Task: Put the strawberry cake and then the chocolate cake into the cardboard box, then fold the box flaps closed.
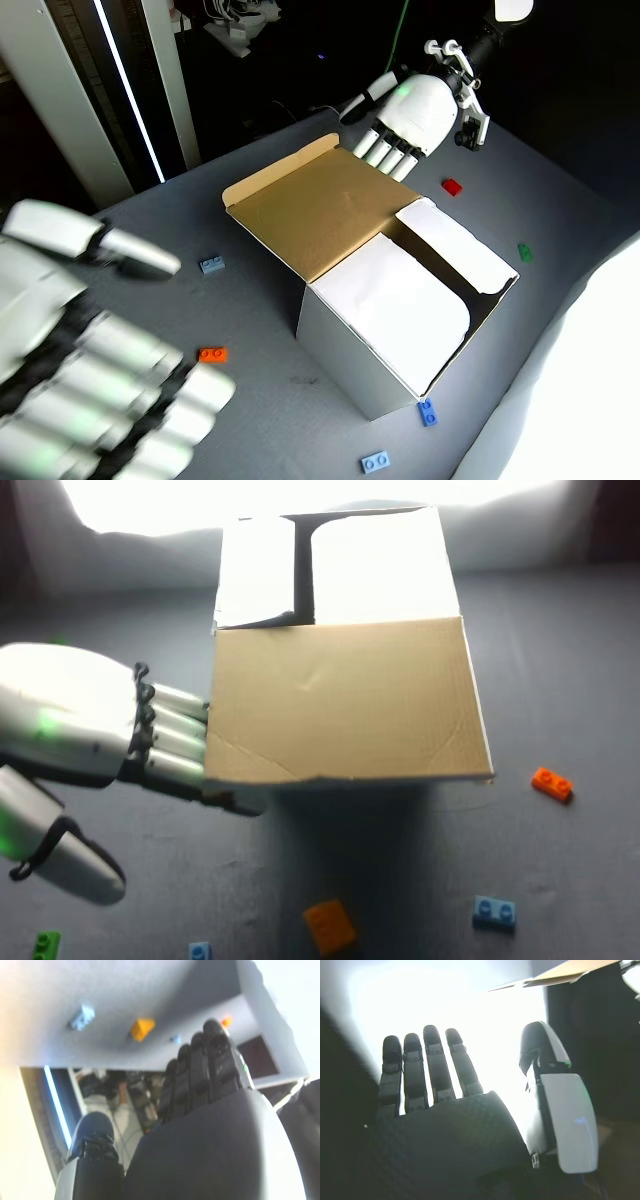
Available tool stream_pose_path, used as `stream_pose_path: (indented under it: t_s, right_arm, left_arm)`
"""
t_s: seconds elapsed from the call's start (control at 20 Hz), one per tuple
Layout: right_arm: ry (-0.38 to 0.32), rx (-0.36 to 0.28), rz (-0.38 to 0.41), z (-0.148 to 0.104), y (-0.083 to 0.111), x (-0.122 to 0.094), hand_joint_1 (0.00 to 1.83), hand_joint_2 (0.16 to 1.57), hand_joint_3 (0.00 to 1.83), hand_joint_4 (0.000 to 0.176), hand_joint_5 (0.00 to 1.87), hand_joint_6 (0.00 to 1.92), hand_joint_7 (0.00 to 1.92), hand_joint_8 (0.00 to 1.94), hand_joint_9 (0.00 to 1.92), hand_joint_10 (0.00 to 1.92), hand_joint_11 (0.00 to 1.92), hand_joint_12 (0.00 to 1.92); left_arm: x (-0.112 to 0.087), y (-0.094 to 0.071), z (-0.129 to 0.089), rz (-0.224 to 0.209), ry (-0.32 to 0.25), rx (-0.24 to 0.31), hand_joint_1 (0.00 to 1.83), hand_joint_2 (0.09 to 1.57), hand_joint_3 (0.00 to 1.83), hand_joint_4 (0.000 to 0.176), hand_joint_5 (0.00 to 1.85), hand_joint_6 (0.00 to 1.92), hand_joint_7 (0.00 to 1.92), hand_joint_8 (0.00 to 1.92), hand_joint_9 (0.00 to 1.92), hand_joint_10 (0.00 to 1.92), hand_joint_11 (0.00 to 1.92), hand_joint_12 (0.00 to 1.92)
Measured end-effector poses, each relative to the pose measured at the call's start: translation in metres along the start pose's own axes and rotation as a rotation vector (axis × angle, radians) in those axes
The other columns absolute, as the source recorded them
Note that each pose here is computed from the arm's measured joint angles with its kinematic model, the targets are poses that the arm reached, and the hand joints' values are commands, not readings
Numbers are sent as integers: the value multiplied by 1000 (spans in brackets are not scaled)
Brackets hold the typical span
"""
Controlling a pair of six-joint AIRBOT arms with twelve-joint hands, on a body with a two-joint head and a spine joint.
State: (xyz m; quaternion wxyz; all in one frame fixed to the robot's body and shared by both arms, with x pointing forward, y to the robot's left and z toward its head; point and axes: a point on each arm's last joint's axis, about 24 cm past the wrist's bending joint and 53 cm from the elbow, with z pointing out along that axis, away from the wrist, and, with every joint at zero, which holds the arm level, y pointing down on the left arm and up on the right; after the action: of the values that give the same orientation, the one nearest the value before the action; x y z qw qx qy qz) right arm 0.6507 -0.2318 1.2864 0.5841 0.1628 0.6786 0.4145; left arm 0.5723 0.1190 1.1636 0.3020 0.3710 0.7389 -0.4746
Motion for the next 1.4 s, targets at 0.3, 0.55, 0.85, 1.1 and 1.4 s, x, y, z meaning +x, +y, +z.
stream_pose_path:
  t_s: [0.3,0.55,0.85,1.1,1.4]
  right_arm:
    - [49,13,-7,3,-2,16,0,1263,0,0,125,5,163,2,124,2,0,405]
    - [39,4,-5,3,0,14,0,1260,0,0,97,0,143,1,101,3,0,329]
    - [33,-6,-3,5,3,14,0,1256,0,0,89,2,152,5,109,4,0,341]
    - [34,-7,-3,5,3,15,0,1257,0,0,88,0,146,2,111,2,0,334]
    - [35,-8,-3,5,4,16,0,1252,0,0,116,10,161,7,132,10,0,298]
  left_arm:
    - [-44,-13,-12,9,-92,33,0,1257,2,18,61,1,114,3,131,4,0,526]
    - [-104,-33,-34,47,-229,78,0,1256,1,14,65,4,111,2,132,3,0,557]
    - [-147,-26,-23,39,-299,57,0,1256,1,18,61,3,110,1,128,1,0,557]
    - [-173,-9,-2,92,-303,32,0,1258,1,7,97,12,138,7,148,6,0,579]
    - [-165,38,20,54,-269,-50,0,1266,1,0,155,22,211,21,192,17,0,636]
